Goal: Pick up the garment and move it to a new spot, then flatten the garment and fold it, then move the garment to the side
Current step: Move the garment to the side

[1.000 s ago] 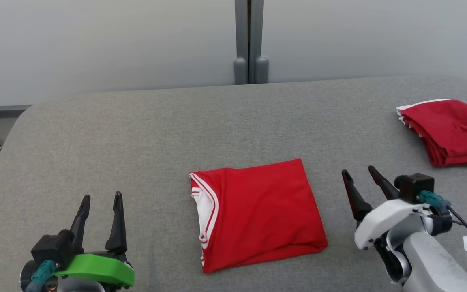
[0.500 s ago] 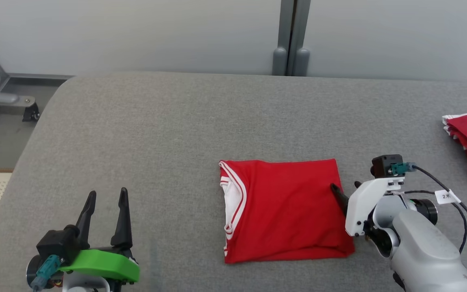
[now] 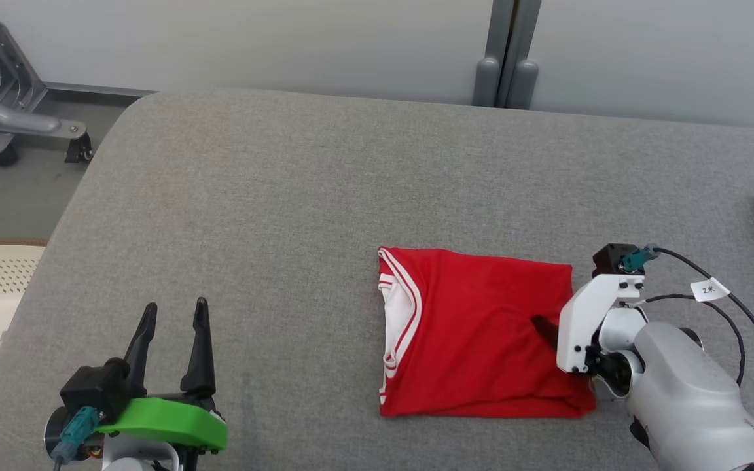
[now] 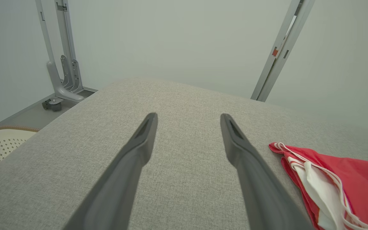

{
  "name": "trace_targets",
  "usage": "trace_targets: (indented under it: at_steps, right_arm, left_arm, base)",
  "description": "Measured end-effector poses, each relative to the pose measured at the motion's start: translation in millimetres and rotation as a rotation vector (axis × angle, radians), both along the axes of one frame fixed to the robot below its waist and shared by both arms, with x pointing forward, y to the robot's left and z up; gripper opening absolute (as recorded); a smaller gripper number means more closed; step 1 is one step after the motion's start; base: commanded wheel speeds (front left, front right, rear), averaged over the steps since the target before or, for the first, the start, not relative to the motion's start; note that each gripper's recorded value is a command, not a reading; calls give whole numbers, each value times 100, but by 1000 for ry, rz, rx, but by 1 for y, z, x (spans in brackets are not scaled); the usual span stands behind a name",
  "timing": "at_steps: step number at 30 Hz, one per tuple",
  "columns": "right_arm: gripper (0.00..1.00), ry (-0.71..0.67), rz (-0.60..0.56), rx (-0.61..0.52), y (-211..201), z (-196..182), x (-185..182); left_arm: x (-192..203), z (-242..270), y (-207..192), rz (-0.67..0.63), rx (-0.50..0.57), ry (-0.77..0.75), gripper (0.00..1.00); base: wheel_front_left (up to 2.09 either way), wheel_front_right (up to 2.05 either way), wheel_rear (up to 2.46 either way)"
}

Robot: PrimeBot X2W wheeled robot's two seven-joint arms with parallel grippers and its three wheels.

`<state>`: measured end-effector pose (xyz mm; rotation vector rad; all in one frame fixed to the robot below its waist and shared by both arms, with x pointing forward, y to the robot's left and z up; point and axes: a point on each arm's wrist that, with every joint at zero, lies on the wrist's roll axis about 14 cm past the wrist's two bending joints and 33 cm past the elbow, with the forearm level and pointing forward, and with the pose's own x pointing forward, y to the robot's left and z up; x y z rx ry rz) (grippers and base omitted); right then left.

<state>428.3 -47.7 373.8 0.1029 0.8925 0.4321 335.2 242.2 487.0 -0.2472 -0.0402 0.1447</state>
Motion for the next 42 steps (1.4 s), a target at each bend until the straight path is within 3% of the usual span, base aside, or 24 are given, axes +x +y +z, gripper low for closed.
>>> trace_targets:
  at_steps: [1,2,3,4,11,19,33,42]
  right_arm:
    - [55,1,-2,-1,0,0,0]
    - [38,1,-3,2,0,1,0]
    - [15,-12,-5,10,1,4,2]
    - [0,-27,-11,20,1,6,4]
    - [0,-170,-71,69,-9,31,19]
    - [0,-300,-191,63,-61,62,36]
    - [0,-380,-454,47,-165,76,7]
    - [0,-409,-571,36,-211,80,-20]
  left_arm:
    - [0,0,0,-1,0,0,100]
    - [1,0,-1,-2,0,0,100]
    - [1,0,-1,-5,0,0,100]
    - [2,0,-2,-8,0,0,100]
    - [11,2,-16,-58,2,-9,100]
    - [31,9,-53,-177,7,-31,100]
    - [63,13,-156,-477,-5,-46,100]
    - [68,13,-216,-646,-20,-47,100]
  base:
    - [0,0,0]
    - [0,0,0]
    - [0,0,0]
    - [0,0,0]
    - [0,0,0]
    - [0,0,0]
    - [0,0,0]
    - [0,0,0]
